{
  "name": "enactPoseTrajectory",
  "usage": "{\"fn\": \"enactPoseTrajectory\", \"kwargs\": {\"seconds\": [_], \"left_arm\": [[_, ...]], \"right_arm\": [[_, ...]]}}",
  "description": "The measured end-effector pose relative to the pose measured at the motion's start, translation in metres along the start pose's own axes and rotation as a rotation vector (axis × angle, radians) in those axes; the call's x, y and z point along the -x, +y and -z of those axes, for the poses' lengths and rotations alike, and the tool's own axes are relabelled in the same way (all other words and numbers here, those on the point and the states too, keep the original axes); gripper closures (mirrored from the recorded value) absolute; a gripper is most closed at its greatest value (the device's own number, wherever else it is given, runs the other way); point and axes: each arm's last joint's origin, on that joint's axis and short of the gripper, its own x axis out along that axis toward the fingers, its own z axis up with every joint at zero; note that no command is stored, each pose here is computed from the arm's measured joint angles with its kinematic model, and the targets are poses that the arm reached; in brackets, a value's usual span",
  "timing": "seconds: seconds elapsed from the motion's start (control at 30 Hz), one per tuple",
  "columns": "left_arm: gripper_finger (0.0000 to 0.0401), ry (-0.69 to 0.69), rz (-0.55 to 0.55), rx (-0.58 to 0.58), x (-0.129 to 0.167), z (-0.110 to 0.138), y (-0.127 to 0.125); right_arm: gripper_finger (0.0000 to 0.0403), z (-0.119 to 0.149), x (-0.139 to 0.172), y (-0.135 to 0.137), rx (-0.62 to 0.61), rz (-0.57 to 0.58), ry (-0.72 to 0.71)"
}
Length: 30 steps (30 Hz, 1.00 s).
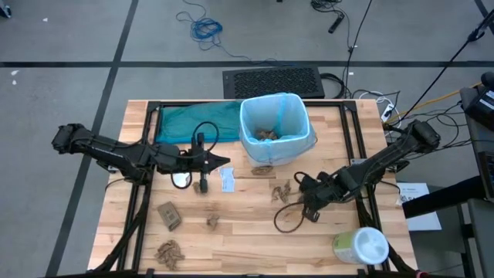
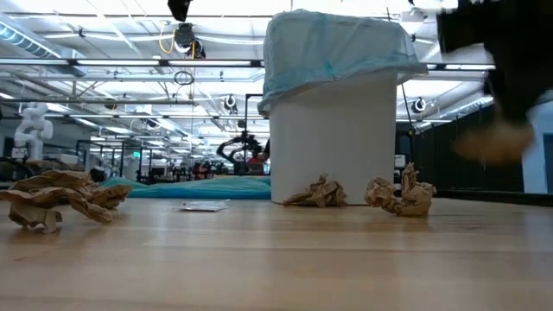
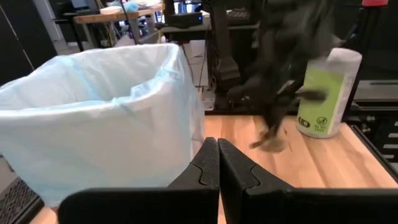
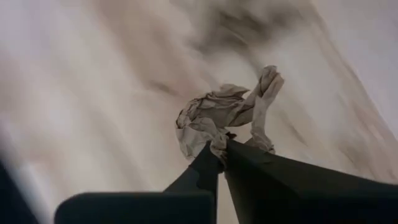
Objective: Place trash/remove bag and relplace
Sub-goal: Put the brown napkin into the blue trash bin
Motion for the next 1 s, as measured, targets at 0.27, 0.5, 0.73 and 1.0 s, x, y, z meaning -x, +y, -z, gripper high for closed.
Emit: {"fn": "enactPoseTrajectory", "kwargs": {"seconds": [0.27,0.5,0.73,1.0], "left_arm": [[0.0401,0.121,-0.004,0.031,0.007,0.010,0.002],[0.0401,0.277,-0.014,0.064,0.018,0.017,0.005],[0.0401,0.403,0.007,0.059,0.023,0.019,0.006],[0.0401,0.492,-0.004,0.146,0.026,0.026,0.006]], "right_arm": [[0.0401,-0.049,0.108,0.050,0.300,-0.069,-0.472],[0.0402,-0.095,0.171,0.033,0.355,0.215,-0.790],[0.0403,-0.138,0.174,-0.018,0.249,0.390,-0.741],[0.0345,-0.168,0.155,-0.048,0.232,0.329,-0.604]]}}
